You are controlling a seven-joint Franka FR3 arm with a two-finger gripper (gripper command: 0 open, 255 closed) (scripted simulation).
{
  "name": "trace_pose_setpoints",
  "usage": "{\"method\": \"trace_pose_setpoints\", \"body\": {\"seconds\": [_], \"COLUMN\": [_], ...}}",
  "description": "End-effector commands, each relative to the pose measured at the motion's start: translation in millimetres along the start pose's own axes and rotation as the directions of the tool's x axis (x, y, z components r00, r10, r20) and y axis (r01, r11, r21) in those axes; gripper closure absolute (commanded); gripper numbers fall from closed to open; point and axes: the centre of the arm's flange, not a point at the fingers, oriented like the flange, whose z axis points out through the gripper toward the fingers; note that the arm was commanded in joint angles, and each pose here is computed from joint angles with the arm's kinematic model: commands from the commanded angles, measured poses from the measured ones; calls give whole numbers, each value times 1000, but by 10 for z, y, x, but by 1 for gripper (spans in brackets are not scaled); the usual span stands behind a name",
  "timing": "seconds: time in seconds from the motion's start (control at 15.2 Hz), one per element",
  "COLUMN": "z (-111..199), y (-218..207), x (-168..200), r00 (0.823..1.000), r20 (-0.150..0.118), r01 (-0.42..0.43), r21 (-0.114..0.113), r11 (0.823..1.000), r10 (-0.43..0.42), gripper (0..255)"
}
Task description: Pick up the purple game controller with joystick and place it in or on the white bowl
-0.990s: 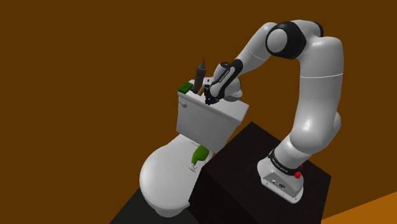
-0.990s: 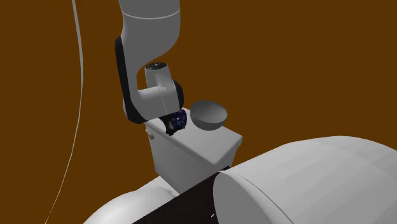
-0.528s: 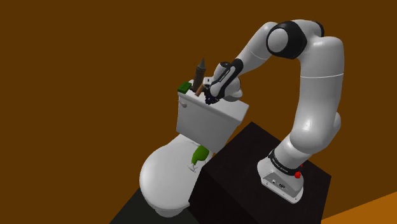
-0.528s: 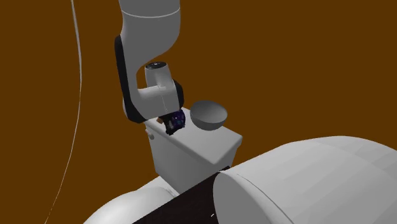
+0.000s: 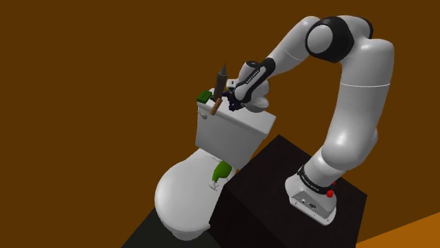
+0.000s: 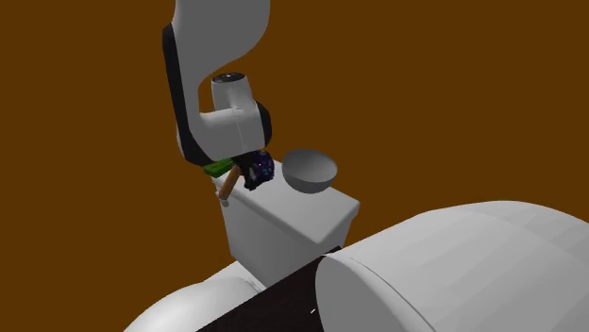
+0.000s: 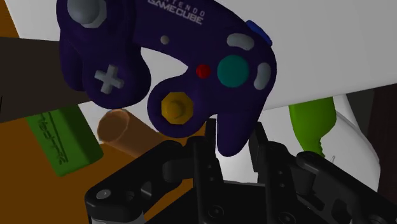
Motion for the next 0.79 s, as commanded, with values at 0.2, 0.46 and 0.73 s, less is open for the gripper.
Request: {"method": "trace_pose_setpoints", "body": {"seconds": [0.2, 0.46, 0.73], "z": [-265, -470, -675], "y": [53, 98, 143], "x": [-27, -51, -74], "r00": [1000, 1000, 1000], "r20": [0, 0, 0], "r01": [0, 0, 0], "r21": [-1, -1, -1], "r11": [1000, 1000, 1000], "r10": [0, 0, 0], "gripper": [255, 255, 255]}}
